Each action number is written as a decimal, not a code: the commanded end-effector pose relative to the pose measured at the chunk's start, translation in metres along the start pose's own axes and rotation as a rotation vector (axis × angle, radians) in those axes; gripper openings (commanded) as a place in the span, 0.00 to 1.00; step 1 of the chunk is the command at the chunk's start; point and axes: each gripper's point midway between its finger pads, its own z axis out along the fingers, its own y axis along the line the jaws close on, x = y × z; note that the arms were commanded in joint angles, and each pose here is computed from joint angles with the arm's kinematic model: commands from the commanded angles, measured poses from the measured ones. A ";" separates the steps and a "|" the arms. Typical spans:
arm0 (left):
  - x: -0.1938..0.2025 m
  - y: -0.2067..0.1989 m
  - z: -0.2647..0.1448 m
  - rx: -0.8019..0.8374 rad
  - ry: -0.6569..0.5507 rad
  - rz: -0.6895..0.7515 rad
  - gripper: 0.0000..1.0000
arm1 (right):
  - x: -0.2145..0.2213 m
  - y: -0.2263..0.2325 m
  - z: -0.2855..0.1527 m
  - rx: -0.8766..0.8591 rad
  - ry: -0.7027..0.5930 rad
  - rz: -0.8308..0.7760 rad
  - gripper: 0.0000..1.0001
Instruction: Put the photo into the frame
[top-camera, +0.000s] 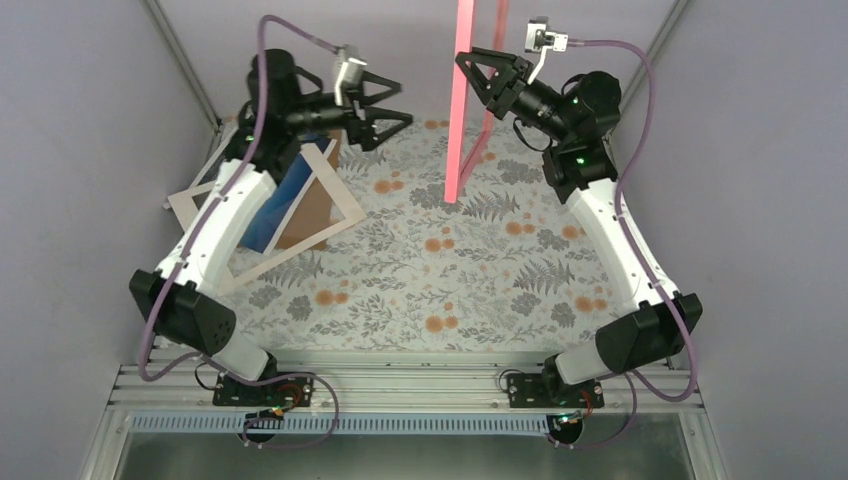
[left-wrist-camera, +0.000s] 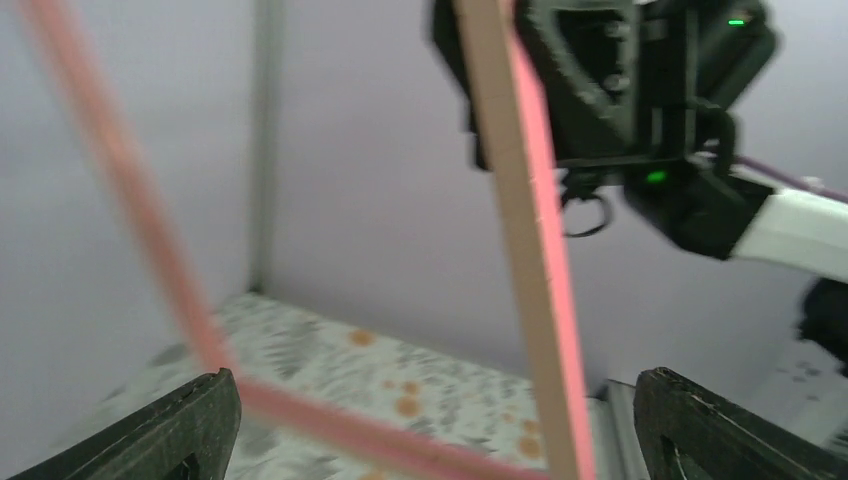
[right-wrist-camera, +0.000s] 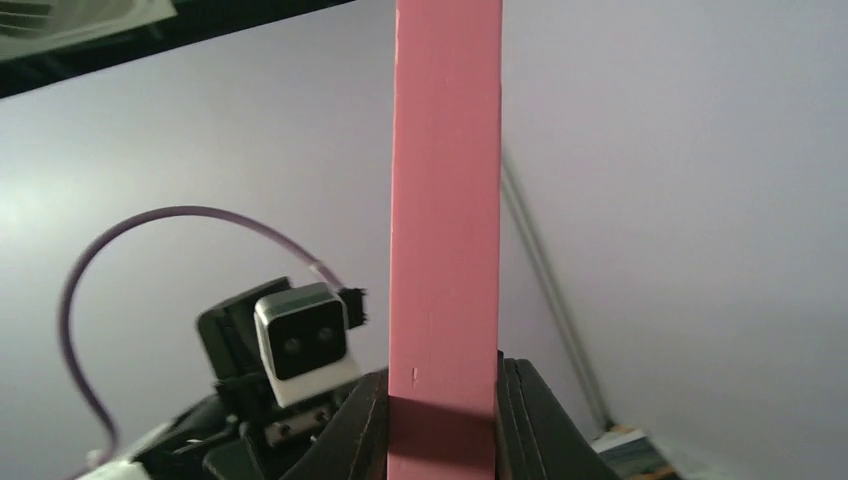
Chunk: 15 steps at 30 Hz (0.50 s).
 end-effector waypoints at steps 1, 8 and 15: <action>-0.018 -0.058 0.033 0.253 -0.034 0.026 0.97 | -0.030 0.059 -0.014 -0.219 -0.085 -0.064 0.03; -0.016 -0.090 0.062 0.393 -0.040 -0.027 0.89 | -0.026 0.064 -0.018 -0.271 -0.091 -0.002 0.03; -0.011 -0.108 0.077 0.490 -0.039 -0.120 0.70 | -0.028 0.063 -0.023 -0.285 -0.111 0.021 0.03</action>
